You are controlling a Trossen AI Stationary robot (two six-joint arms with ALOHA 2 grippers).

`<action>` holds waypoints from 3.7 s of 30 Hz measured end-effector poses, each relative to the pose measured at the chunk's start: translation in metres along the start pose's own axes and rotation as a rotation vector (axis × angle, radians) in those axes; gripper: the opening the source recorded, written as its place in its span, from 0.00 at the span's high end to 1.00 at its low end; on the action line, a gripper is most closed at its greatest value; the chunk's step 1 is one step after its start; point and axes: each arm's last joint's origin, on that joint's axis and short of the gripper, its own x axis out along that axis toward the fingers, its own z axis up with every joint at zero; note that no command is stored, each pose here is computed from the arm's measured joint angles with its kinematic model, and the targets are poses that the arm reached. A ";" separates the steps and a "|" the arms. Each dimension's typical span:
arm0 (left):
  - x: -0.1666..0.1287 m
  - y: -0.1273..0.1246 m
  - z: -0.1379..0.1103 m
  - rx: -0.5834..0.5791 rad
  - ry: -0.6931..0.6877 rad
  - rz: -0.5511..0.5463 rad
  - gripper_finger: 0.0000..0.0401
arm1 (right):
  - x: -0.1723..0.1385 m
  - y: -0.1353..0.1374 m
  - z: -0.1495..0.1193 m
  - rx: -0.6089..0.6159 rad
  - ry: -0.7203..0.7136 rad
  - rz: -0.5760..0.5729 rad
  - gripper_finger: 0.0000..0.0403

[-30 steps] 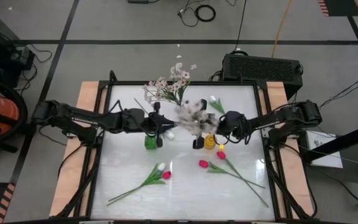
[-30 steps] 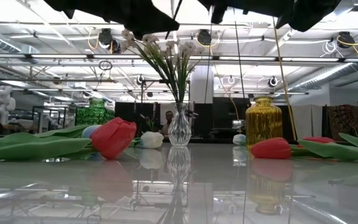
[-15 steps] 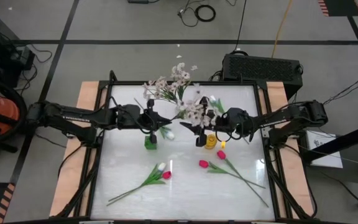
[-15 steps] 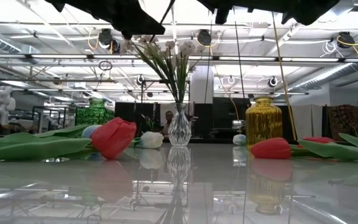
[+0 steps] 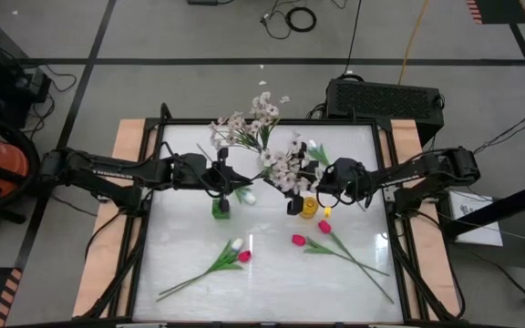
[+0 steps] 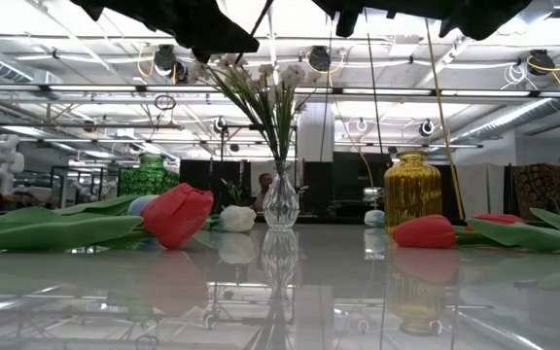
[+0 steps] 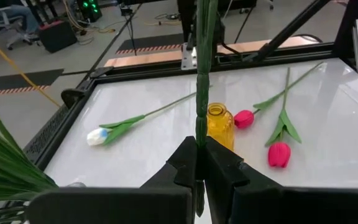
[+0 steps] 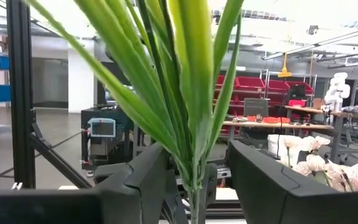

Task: Sort flowers into vase by color
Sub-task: Put the white flowers into the transparent vase

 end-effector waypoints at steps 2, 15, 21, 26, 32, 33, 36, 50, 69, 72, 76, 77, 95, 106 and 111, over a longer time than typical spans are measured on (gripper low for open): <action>0.000 0.000 0.000 0.000 0.000 0.000 0.95 | 0.000 0.000 0.000 0.000 -0.003 0.000 0.61; 0.003 -0.001 -0.003 0.022 0.018 -0.002 0.95 | 0.004 0.001 -0.008 0.022 -0.040 -0.006 0.89; 0.003 -0.001 -0.005 0.019 0.033 0.004 0.95 | 0.004 0.000 -0.009 0.014 -0.031 -0.008 0.97; 0.001 0.000 -0.004 -0.051 0.033 0.018 0.86 | 0.004 0.000 -0.009 0.014 -0.028 -0.020 0.99; -0.010 0.001 -0.001 -0.117 0.046 0.025 0.56 | 0.003 -0.004 -0.008 0.006 0.017 -0.069 0.99; -0.014 0.001 -0.002 -0.126 0.057 0.027 0.51 | 0.002 -0.006 -0.006 0.006 0.020 -0.076 0.99; -0.027 0.002 -0.001 -0.130 0.086 0.032 0.40 | -0.002 -0.009 0.003 -0.011 0.020 -0.103 1.00; -0.086 0.006 -0.006 -0.122 0.200 0.035 0.34 | -0.021 -0.064 -0.012 -0.094 0.206 -0.382 1.00; -0.089 0.004 -0.017 -0.112 0.292 0.031 0.33 | -0.015 -0.091 -0.054 -0.011 0.201 -0.401 1.00; -0.089 0.004 -0.017 -0.112 0.292 0.031 0.33 | -0.015 -0.092 -0.055 -0.011 0.219 -0.406 1.00; -0.089 0.004 -0.017 -0.111 0.292 0.031 0.33 | -0.015 -0.092 -0.055 -0.002 0.214 -0.409 0.99; -0.089 0.004 -0.017 -0.111 0.292 0.032 0.33 | -0.015 -0.092 -0.056 0.001 0.217 -0.409 0.99; -0.088 0.005 -0.014 -0.113 0.262 0.035 0.33 | -0.017 -0.092 -0.065 0.079 0.291 -0.424 0.88; -0.089 0.004 -0.015 -0.113 0.272 0.034 0.34 | -0.023 -0.091 -0.075 0.169 0.415 -0.445 0.55; -0.088 0.004 -0.015 -0.113 0.273 0.034 0.34 | -0.025 -0.091 -0.080 0.189 0.466 -0.455 0.37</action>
